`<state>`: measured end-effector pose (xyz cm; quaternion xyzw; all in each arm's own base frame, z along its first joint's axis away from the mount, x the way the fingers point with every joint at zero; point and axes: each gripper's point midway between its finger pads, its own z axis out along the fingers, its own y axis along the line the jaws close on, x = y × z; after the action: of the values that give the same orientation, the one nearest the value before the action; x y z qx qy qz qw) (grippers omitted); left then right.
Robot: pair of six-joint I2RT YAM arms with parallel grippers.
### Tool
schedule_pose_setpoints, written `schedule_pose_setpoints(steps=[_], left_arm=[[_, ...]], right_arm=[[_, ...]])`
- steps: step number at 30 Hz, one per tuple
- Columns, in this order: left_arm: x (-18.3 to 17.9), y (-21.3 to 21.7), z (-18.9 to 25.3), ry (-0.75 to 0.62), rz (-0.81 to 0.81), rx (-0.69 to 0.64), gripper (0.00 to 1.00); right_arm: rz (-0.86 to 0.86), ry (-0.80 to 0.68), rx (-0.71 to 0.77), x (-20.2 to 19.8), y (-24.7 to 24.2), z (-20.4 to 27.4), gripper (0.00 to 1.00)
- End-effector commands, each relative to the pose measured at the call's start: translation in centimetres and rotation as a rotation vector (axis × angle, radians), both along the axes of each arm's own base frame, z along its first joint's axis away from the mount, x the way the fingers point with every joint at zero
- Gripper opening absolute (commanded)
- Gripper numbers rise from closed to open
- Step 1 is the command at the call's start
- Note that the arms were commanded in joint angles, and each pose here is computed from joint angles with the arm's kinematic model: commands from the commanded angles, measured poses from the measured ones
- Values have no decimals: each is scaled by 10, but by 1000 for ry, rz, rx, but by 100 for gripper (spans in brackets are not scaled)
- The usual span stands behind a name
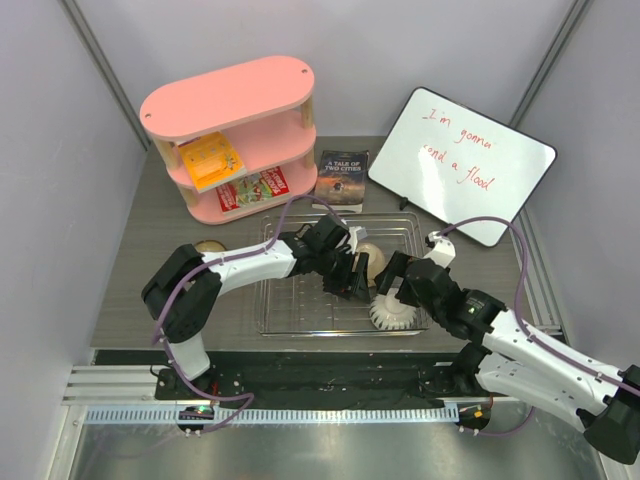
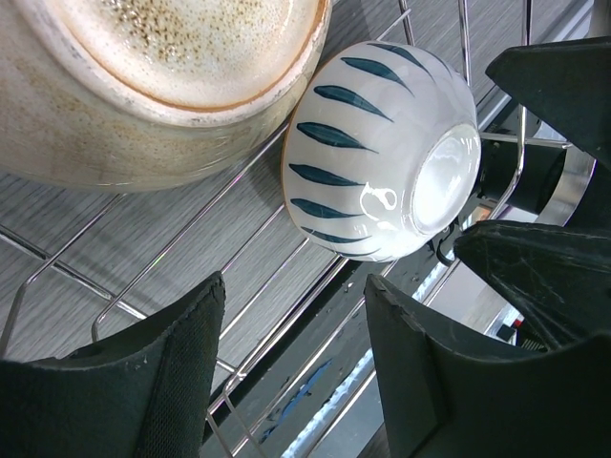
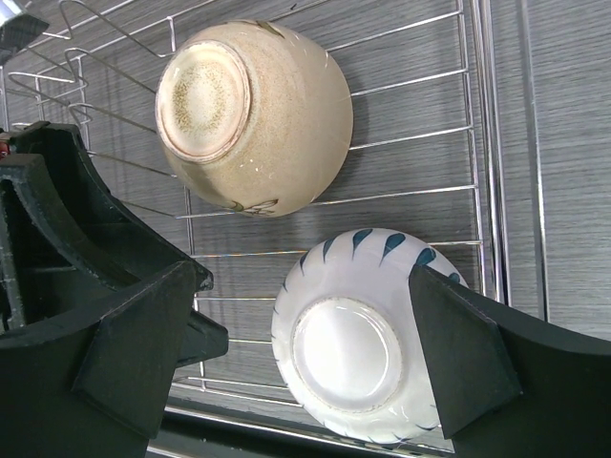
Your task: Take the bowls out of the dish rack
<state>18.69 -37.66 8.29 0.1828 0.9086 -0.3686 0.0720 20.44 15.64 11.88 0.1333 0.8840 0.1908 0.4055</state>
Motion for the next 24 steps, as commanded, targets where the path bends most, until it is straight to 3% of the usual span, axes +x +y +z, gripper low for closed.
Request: schedule_pose_setpoints(steps=[1, 12, 24], left_arm=[[1, 18, -18, -9, 2, 99, 62], [2, 19, -15, -17, 4, 107, 68], [3, 21, -17, -14, 8, 115, 69]], right_arm=[[-10, -18, 8, 5, 1, 5, 100], [-10, -20, 7, 6, 2, 4, 100], [-9, -14, -1, 6, 2, 2, 100]])
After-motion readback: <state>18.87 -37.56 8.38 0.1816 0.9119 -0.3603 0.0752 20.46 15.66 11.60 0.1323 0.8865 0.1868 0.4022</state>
